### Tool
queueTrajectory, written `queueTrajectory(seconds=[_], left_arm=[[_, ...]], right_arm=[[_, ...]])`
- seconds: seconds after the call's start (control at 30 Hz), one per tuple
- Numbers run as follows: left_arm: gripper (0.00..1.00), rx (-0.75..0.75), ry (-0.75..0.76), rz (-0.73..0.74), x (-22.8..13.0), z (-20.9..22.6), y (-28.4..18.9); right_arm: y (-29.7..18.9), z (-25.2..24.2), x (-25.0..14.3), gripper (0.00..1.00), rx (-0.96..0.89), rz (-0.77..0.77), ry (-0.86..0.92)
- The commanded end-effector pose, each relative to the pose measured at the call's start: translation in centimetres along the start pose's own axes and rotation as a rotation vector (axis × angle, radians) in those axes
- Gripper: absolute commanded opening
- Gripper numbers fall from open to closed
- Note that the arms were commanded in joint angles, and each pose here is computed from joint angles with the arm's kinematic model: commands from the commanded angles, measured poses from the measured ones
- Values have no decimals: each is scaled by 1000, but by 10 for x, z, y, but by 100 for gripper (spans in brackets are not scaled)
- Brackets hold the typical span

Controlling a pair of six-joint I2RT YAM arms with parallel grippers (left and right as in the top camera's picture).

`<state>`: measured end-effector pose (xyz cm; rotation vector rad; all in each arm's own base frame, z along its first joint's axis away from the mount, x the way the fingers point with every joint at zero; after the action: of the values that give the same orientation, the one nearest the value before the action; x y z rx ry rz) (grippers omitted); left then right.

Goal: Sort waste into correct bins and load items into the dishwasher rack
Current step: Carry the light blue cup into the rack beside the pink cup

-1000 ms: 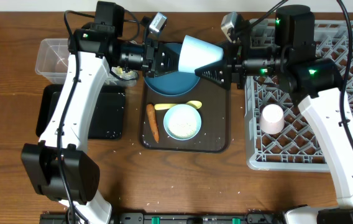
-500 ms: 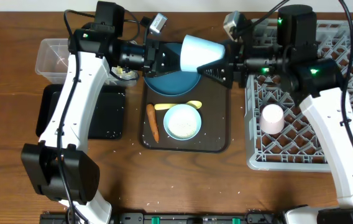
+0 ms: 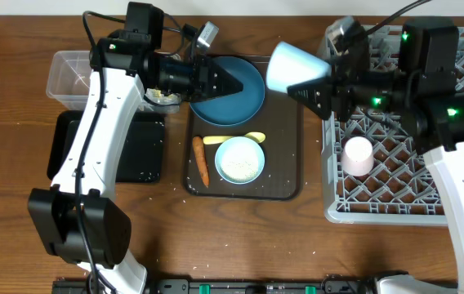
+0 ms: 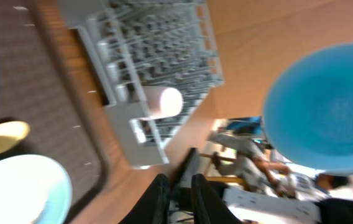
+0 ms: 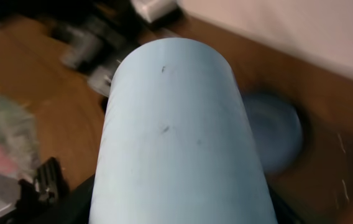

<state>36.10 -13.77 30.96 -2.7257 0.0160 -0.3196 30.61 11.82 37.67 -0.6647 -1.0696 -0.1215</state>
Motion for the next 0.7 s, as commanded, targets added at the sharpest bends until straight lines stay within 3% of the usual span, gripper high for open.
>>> queueTrajectory(seconds=[0.0,0.23,0.43,0.67], left_arm=[[17,178,12,-34,4,15,-1],[17,363,6,-71,7,32,-6],[17,392,7,-77,7,34,-7],[17,392,6,-76,7,34,-6]], right_arm=[[-25,-20,-20,45,-350,101,185],[-95,-36,-70,46,-739,263,479],[-151,-56,-111,46,-984,372,745],[-156,-87,-135,45,-1049,474,912]])
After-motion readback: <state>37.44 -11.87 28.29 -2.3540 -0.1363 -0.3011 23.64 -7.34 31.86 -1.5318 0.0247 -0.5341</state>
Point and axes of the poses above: each gripper's point midway between its finger pads, its own y axis out along the fingers, its own z axis along the line the jaws close on, x = y × z, the point moved 8 cm from there along -y, back along the fingers, and after that the axes turned 5 degrees about -y, right-handed, at the moved point
